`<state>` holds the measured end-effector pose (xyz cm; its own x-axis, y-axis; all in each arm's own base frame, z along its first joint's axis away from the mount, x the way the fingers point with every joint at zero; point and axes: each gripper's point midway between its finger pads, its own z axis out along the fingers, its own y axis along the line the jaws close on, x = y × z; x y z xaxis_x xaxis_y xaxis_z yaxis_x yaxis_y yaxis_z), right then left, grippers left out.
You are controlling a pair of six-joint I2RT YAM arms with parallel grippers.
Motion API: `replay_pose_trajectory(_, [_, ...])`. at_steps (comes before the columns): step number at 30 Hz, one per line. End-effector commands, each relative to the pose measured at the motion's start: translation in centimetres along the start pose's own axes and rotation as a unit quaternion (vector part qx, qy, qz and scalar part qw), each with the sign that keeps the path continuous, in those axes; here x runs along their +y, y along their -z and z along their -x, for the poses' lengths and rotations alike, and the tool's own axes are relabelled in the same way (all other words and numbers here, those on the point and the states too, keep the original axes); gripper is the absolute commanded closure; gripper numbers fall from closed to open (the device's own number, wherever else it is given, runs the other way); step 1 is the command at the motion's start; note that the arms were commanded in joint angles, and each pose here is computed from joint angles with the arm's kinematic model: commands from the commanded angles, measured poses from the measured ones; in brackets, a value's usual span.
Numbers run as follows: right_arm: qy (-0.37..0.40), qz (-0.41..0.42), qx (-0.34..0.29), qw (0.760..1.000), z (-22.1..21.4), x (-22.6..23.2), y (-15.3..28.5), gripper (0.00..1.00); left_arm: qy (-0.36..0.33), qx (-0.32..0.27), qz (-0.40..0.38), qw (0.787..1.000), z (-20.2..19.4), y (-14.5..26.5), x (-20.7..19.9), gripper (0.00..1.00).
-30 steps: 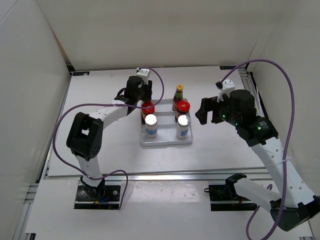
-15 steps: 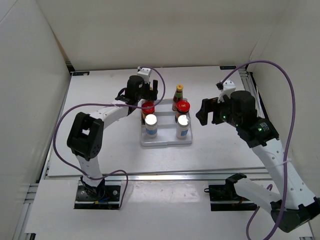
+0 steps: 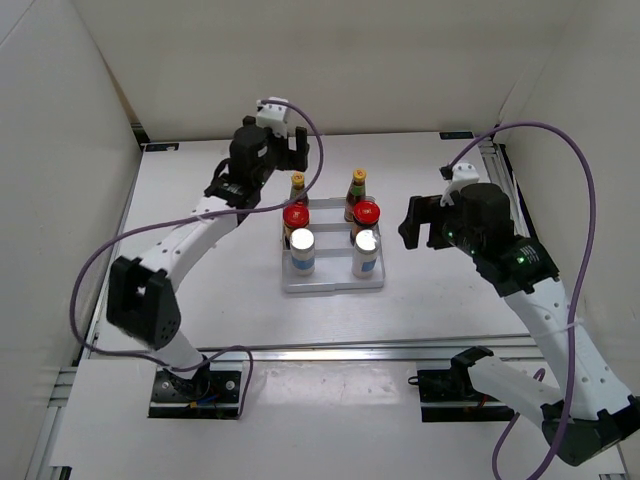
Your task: Organize the condiment bottles
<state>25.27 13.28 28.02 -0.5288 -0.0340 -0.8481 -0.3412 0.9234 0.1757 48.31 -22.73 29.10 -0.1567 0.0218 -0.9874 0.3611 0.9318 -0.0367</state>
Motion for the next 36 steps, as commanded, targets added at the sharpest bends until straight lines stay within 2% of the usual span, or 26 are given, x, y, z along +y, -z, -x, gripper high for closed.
replay_pose_trajectory(1, [-0.026,-0.073,-0.018,0.997,1.5,-2.2,0.6,0.00,-0.027,-0.055,0.073,0.995,7.4,6.0,2.9,0.00])
replay_pose_trajectory(3, [-0.026,-0.080,-0.015,0.996,2.0,-2.4,0.8,0.00,-0.033,-0.068,0.102,0.992,8.7,9.4,4.5,0.00])
replay_pose_trajectory(4, [-0.016,-0.081,-0.015,0.997,2.0,-2.5,0.8,0.00,-0.040,-0.047,0.119,0.991,6.6,10.3,5.7,0.00])
replay_pose_trajectory(6, [-0.008,-0.077,-0.034,0.996,2.7,-2.4,1.4,0.00,-0.035,-0.055,0.155,0.986,6.7,14.2,7.9,0.00])
replay_pose_trajectory(7, [0.001,-0.076,-0.038,0.996,2.8,-2.4,1.5,0.00,-0.027,-0.028,0.180,0.983,3.7,15.1,8.8,0.00])
replay_pose_trajectory(9, [0.007,-0.074,-0.049,0.996,3.2,-2.4,1.8,0.00,-0.025,-0.015,0.207,0.978,1.3,17.3,9.8,0.00])
replay_pose_trajectory(10, [0.007,-0.074,-0.049,0.996,3.2,-2.4,1.8,0.00,-0.016,-0.027,0.224,0.974,1.2,19.6,10.4,0.00])
replay_pose_trajectory(11, [0.007,-0.088,-0.046,0.995,2.9,-3.0,1.7,0.00,-0.010,-0.005,0.261,0.965,-1.6,20.9,11.6,0.00])
replay_pose_trajectory(13, [-0.007,-0.104,-0.050,0.993,3.0,-3.4,1.8,0.00,-0.001,0.003,0.320,0.948,-4.0,24.7,13.5,0.00])
replay_pose_trajectory(15, [-0.018,-0.132,-0.024,0.991,1.9,-4.5,0.5,0.00,0.015,-0.001,0.353,0.935,-5.6,27.0,14.5,0.00])
replay_pose_trajectory(16, [-0.016,-0.134,-0.013,0.991,1.6,-4.5,-0.2,0.00,0.026,-0.027,0.356,0.934,-5.3,28.6,14.7,0.00])
replay_pose_trajectory(17, [-0.011,-0.134,-0.012,0.991,1.6,-4.6,-0.2,0.00,0.017,-0.013,0.352,0.936,-7.4,28.8,14.6,0.00])
replay_pose_trajectory(18, [-0.011,-0.134,-0.012,0.991,1.6,-4.6,-0.2,0.00,0.022,-0.040,0.357,0.933,-7.0,30.0,14.9,0.00])
replay_pose_trajectory(22, [-0.023,-0.158,0.000,0.987,0.0,-5.5,-0.5,0.00,0.049,-0.115,0.352,0.928,-6.3,31.0,14.7,0.00])
replay_pose_trajectory(24, [-0.028,-0.192,0.010,0.981,-0.8,-6.7,-0.3,0.00,0.034,-0.115,0.339,0.933,-7.3,30.2,14.4,0.00])
replay_pose_trajectory(29, [-0.032,-0.201,0.045,0.978,-3.1,-7.0,-0.5,0.00,0.012,-0.075,0.351,0.933,-8.1,29.3,14.7,0.00])
replay_pose_trajectory(33, [-0.037,-0.230,0.051,0.971,-3.5,-8.0,-1.1,0.00,0.012,-0.065,0.356,0.932,-8.1,29.3,14.8,0.00])
replay_pose_trajectory(36, [-0.061,-0.252,0.026,0.965,-2.7,-8.5,-0.1,0.00,0.017,-0.075,0.365,0.928,-7.8,30.0,15.1,0.00])
